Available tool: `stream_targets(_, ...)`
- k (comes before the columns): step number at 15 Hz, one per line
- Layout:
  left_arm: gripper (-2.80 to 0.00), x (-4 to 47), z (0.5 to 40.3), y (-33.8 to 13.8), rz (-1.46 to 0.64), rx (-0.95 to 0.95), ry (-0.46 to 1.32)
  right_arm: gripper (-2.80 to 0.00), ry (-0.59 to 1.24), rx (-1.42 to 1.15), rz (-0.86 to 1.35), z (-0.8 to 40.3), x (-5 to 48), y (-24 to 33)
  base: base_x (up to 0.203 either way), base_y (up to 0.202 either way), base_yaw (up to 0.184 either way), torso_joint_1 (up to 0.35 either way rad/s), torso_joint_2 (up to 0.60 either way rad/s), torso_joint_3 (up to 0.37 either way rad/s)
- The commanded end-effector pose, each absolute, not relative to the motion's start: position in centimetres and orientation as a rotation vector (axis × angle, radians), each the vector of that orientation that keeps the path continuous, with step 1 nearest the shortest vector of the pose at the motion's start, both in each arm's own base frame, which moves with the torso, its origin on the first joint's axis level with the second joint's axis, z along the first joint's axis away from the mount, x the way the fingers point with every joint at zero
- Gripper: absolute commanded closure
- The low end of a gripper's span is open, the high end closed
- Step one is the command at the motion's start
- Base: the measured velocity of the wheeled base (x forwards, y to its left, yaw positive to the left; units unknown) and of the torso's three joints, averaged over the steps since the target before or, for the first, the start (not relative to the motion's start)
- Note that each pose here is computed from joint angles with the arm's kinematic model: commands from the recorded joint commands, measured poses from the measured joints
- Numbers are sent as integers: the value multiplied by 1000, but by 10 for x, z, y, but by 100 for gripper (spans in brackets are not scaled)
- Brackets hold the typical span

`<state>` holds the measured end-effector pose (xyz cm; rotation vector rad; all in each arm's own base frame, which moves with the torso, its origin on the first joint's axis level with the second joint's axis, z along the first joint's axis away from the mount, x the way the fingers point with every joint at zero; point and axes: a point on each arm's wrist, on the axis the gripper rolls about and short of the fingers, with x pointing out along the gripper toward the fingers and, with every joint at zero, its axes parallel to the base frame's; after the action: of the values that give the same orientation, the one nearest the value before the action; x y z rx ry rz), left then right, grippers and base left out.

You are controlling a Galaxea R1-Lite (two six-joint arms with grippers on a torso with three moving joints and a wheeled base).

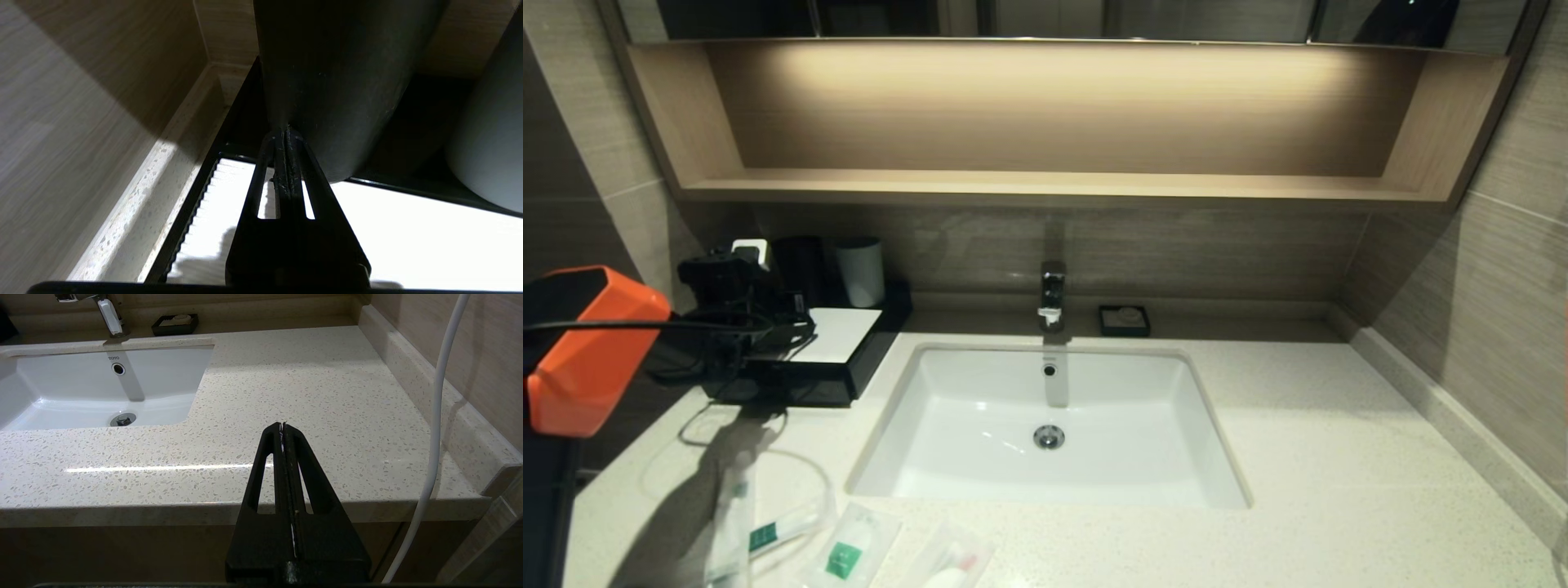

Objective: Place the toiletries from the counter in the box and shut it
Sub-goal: Open the drawer

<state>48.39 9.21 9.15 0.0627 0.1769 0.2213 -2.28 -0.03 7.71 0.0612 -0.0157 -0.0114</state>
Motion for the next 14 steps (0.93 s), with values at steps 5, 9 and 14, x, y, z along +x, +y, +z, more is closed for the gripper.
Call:
stream_targets(5, 0, 494, 90, 97, 231, 34, 142, 0, -16, 61, -10, 77, -23, 0, 0, 0, 0, 0, 0, 0)
stream_targets(9, 0, 498, 87, 98, 231, 34, 139, 0, -16, 61, -11, 77, -23, 0, 0, 0, 0, 0, 0, 0)
stream_targets(14, 0, 487, 95, 97, 236, 37, 148, 0, -14, 61, -12, 77, -23, 0, 0, 0, 0, 0, 0, 0)
